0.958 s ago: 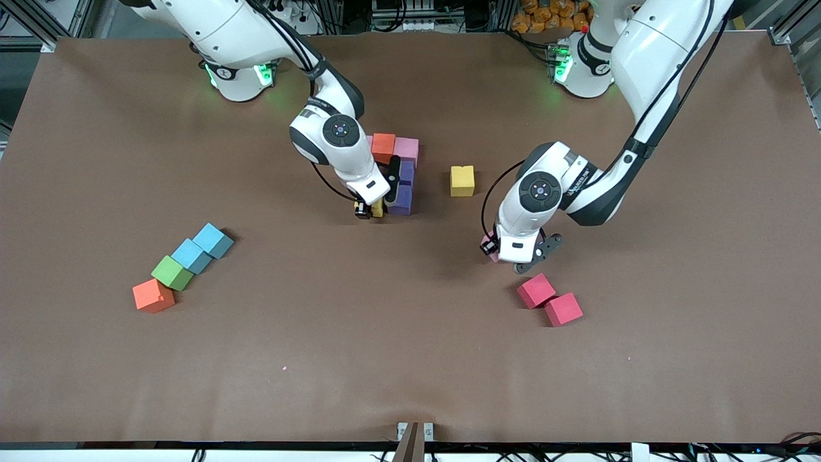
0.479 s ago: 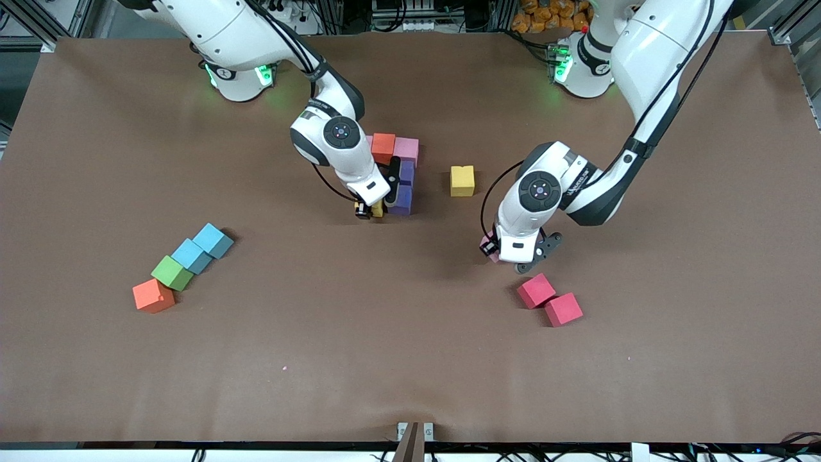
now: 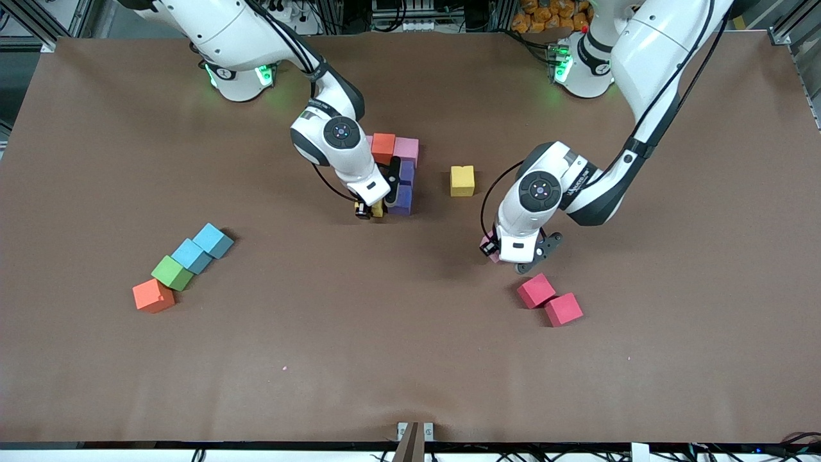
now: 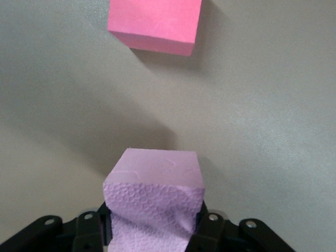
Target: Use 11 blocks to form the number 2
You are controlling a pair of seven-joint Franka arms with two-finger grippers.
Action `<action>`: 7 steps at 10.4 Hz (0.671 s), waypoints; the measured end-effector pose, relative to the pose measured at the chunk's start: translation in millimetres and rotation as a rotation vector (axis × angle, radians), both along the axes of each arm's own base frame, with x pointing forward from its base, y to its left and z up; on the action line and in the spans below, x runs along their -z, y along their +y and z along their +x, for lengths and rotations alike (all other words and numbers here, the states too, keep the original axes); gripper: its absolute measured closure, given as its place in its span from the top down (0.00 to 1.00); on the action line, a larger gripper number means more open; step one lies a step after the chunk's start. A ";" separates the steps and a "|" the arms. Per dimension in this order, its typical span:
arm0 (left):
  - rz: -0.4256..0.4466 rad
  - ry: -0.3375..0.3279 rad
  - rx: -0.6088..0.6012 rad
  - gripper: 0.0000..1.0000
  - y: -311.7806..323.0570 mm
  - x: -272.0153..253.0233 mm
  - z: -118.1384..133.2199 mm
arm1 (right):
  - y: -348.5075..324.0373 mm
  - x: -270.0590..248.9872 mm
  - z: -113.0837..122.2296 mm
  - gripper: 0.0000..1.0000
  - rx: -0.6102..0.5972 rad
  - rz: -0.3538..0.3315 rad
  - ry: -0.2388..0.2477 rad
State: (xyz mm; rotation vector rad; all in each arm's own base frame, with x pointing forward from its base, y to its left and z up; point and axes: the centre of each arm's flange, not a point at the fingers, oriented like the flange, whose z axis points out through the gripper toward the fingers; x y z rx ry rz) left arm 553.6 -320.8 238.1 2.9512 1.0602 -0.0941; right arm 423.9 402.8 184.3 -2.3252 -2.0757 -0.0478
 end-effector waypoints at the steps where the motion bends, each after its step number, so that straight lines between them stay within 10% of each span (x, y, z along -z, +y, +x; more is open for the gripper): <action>1: 0.000 0.000 0.000 0.56 0.0 0.0 0.0 | 1.3 -0.1 -1.3 0.60 0.005 0.001 0.002; 7: 0.000 0.000 -0.007 0.56 0.1 -0.2 0.2 | 14.6 -0.4 -13.6 0.60 0.018 0.007 0.008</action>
